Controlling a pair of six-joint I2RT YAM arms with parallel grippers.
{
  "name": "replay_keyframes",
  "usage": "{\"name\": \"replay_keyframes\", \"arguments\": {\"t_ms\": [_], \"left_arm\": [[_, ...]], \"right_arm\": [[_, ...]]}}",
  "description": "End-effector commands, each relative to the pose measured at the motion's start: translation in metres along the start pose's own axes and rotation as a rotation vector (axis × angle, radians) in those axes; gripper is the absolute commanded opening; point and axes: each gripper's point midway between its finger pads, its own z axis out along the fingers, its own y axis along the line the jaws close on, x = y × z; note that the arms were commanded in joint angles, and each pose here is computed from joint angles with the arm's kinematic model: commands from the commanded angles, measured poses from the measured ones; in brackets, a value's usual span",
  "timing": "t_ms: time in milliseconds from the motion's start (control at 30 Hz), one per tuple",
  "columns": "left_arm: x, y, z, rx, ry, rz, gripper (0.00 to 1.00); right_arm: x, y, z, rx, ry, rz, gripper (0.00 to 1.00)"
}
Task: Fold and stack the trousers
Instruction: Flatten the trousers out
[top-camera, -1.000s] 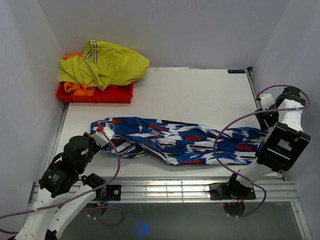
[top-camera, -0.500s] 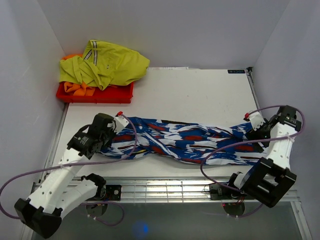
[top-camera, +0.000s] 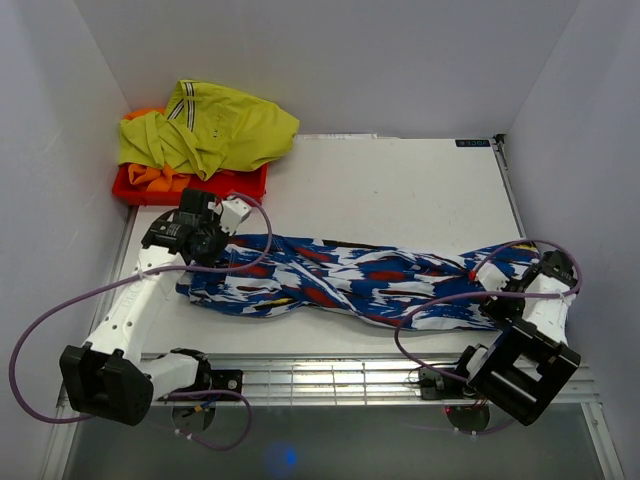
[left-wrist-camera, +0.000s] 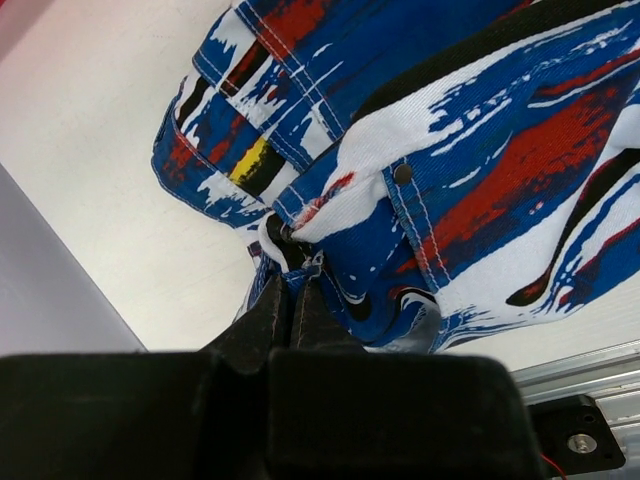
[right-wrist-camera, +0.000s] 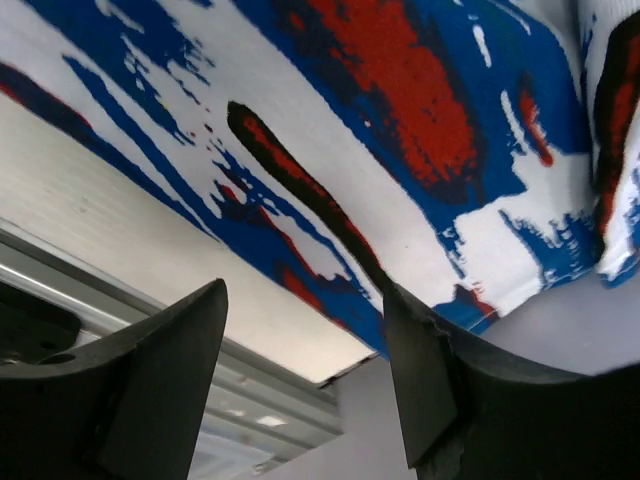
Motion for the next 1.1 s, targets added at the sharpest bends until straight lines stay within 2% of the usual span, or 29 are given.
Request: {"name": "replay_keyframes", "arguments": {"t_ms": [0, 267, 500, 633, 800, 867, 933, 1067], "left_arm": [[-0.005, 0.012, -0.006, 0.022, -0.042, -0.017, 0.0], [0.011, 0.038, 0.001, 0.029, -0.034, -0.045, 0.0], [0.052, 0.081, 0.006, -0.045, 0.006, -0.101, 0.0], [0.067, 0.098, 0.005, -0.059, 0.006, -0.133, 0.0], [0.074, 0.104, 0.006, -0.053, 0.002, -0.151, 0.0], [0.072, 0.102, 0.006, -0.044, -0.009, -0.152, 0.0], [0.073, 0.099, 0.007, -0.035, -0.012, -0.156, 0.0], [0.066, 0.096, 0.002, -0.03, -0.056, -0.154, 0.0]], "right_arm": [[0.011, -0.02, 0.0, 0.005, 0.039, -0.426, 0.69], [0.034, -0.032, 0.012, 0.009, 0.067, -0.468, 0.67], [0.035, -0.029, 0.02, -0.016, 0.05, -0.495, 0.66], [0.036, -0.028, 0.03, 0.001, 0.058, -0.535, 0.59], [0.037, -0.016, 0.04, -0.005, 0.056, -0.571, 0.46], [0.034, -0.013, 0.042, -0.001, 0.036, -0.566, 0.29], [0.027, -0.018, 0.037, 0.027, 0.011, -0.555, 0.08], [0.012, -0.03, 0.015, 0.059, -0.057, -0.499, 0.08]]}}
